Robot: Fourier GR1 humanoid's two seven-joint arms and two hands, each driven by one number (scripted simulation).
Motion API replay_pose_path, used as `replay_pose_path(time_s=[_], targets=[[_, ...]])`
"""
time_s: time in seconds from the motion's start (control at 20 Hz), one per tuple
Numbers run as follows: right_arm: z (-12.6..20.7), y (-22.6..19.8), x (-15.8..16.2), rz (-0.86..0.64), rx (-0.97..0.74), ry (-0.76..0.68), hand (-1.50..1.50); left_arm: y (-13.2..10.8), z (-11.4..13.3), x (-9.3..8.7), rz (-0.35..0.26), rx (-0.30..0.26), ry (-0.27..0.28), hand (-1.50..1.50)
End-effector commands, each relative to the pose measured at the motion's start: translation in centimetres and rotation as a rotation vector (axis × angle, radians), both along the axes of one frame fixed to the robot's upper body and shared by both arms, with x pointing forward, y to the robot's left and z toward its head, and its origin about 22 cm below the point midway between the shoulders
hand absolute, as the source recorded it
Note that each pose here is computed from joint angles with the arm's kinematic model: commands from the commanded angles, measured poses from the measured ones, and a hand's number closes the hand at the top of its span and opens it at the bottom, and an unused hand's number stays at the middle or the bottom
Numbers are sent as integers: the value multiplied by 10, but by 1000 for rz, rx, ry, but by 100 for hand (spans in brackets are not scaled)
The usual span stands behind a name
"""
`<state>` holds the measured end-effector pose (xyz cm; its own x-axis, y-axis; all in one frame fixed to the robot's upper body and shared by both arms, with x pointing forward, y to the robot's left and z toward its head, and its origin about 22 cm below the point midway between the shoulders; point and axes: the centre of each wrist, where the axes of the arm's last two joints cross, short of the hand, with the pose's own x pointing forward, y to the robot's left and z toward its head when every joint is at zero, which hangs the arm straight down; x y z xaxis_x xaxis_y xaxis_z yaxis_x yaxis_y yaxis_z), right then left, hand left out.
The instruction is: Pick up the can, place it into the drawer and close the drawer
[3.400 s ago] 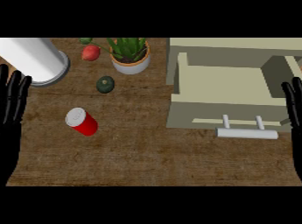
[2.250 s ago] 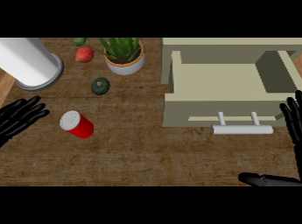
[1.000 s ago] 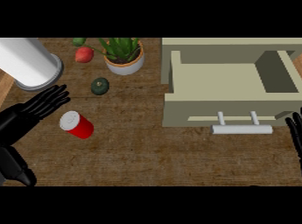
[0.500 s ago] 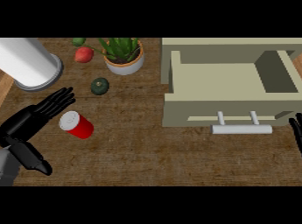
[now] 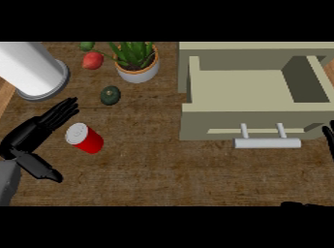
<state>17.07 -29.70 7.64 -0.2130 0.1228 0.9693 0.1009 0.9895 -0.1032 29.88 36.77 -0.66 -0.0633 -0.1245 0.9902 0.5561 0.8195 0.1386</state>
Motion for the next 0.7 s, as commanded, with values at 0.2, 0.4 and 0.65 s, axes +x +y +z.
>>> replay_pose_path(time_s=[0.2, 0.4, 0.65], targets=[[-13, -5, -5, 0, -11, 3, -150, 10, -36, -11, -52, -34, 3, -150], [-11, 6, 0, 0, -14, -26, -150, 30, -35, 1, -29, -35, 2, -150], [2, 1, 3, 5, 5, -26, -150, 18, -57, -1, -16, -9, 22, -150]])
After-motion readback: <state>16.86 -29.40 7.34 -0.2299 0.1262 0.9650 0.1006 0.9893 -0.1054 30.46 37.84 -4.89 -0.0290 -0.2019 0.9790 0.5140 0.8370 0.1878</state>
